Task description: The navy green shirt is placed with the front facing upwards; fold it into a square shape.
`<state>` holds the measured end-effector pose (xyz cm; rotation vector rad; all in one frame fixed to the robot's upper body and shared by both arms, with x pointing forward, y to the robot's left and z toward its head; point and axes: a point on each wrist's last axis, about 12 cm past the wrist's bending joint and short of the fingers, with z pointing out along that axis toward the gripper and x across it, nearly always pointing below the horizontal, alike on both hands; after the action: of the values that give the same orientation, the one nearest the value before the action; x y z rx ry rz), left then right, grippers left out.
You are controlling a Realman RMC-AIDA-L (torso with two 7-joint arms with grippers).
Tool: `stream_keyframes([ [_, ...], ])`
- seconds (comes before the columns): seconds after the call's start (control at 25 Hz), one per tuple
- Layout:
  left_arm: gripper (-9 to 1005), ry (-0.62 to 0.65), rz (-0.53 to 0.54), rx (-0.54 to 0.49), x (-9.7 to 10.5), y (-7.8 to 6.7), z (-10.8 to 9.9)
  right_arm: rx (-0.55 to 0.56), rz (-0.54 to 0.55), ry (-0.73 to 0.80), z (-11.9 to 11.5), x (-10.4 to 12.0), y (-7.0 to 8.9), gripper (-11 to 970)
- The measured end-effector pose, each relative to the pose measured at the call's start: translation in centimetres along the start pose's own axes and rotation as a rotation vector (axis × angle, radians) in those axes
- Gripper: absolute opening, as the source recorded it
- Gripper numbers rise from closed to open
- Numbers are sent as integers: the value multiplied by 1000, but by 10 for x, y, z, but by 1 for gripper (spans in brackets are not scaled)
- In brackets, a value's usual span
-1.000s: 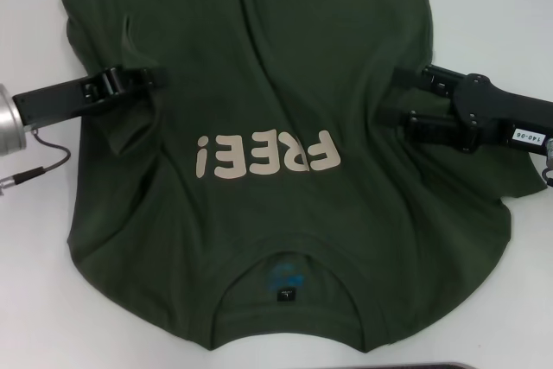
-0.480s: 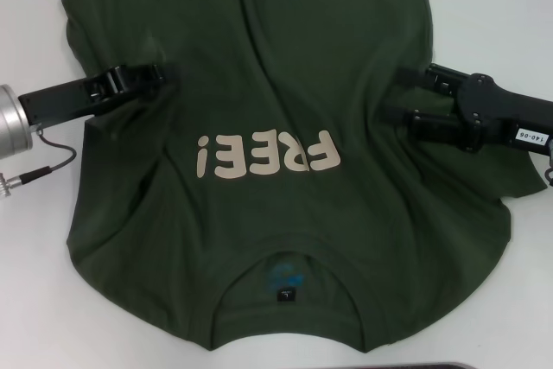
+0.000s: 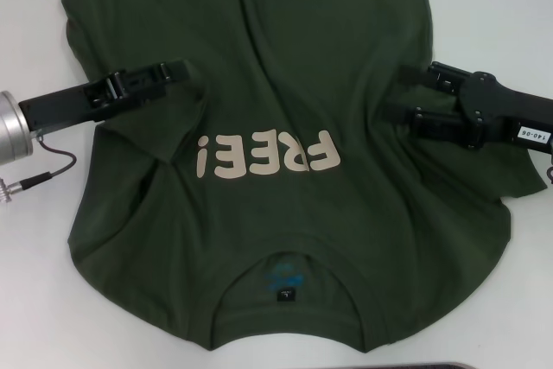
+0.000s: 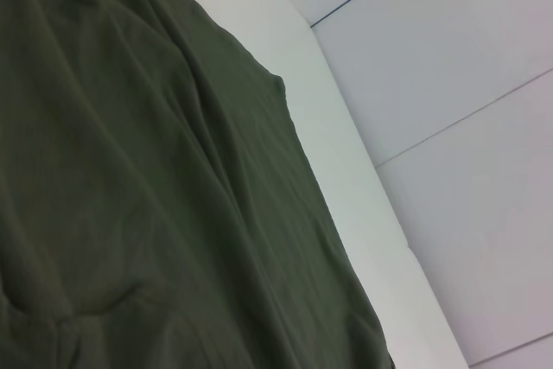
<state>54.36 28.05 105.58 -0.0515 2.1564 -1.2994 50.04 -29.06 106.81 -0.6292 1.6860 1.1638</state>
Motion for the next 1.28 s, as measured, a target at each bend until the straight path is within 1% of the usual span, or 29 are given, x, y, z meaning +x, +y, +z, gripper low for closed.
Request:
stream_keyframes([
  [0.2, 671, -3, 27, -1, -4, -1, -3, 1, -1, 0, 0, 0, 0, 921],
  [0.4, 799, 9, 98, 2, -6, 0, -10, 2, 1, 0, 0, 0, 0, 921],
  [0.6, 788, 12, 179, 8, -4, 1, -23, -4, 4, -6, 3, -2, -1, 921],
  [0.72, 785, 21, 253, 20, -3, 0, -33, -3, 5, -17, 3, -3, -1, 921],
  [0.88, 784, 21, 385, 26, 3, 0, -44, 6, 7, -38, 2, -3, -1, 921],
  [1.04, 783, 18, 479, 17, 9, 3, -45, 5, 13, -43, 2, -3, 0, 921],
  [1.28, 782, 9, 621, 32, 22, 3, -40, -3, 27, -47, 4, -1, 1, 920],
])
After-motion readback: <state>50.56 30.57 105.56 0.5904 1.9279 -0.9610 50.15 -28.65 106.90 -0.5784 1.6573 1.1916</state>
